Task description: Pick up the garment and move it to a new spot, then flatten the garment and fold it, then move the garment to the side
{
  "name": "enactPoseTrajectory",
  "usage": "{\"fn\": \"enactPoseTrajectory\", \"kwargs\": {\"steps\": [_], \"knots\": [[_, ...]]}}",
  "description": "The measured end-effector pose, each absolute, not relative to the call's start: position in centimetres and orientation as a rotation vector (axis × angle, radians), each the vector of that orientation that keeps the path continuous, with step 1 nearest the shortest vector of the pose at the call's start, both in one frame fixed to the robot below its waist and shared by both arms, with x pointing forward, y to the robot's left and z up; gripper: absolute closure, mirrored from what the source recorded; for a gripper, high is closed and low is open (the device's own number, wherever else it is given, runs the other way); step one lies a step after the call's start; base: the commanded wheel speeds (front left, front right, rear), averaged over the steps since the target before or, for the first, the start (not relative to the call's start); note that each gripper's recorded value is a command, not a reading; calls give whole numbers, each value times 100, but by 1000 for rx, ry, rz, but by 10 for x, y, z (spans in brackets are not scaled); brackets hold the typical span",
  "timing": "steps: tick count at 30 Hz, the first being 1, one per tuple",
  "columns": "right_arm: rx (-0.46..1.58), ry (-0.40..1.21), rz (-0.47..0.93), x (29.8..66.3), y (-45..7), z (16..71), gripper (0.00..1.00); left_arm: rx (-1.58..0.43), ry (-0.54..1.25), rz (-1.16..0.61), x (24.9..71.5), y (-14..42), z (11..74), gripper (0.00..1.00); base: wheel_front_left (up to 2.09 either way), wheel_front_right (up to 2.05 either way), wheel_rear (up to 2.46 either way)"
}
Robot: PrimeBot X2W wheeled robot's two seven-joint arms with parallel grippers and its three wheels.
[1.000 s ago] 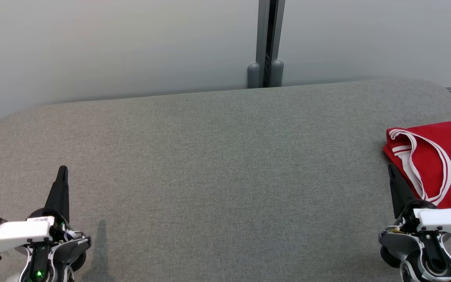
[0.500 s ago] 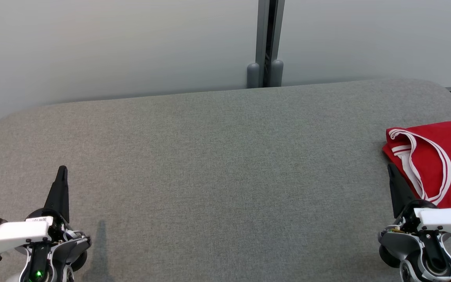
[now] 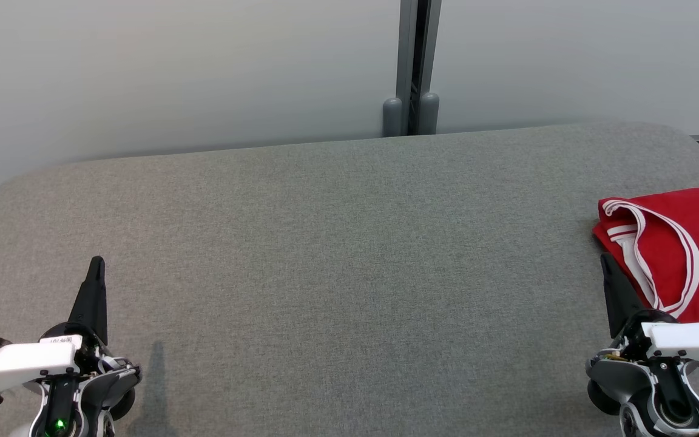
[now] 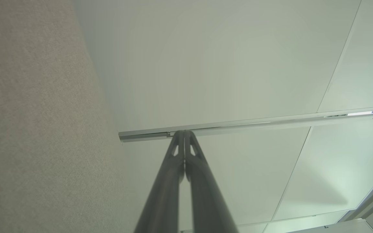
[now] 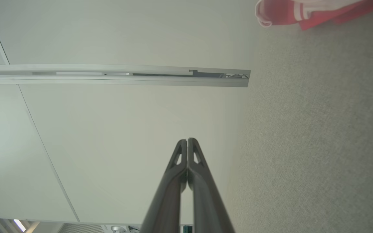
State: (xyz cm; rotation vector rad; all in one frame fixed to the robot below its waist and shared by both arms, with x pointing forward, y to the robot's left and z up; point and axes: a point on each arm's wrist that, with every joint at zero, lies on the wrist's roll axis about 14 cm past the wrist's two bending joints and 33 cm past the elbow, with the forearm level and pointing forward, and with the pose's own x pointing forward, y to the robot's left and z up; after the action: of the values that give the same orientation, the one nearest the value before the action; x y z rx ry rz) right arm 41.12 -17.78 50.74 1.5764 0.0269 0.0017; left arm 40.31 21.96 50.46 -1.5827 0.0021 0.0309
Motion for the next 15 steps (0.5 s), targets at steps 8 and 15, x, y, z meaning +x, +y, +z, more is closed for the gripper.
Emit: {"fn": "enactPoseTrajectory", "kwargs": {"steps": [8,15], "knots": [[1576,27,2,411,-178,507,100,-1583,2,31,403,220,505,100,0,0,0],[1577,27,2,411,-178,507,100,-1584,1,31,403,220,505,100,0,0,0]]}}
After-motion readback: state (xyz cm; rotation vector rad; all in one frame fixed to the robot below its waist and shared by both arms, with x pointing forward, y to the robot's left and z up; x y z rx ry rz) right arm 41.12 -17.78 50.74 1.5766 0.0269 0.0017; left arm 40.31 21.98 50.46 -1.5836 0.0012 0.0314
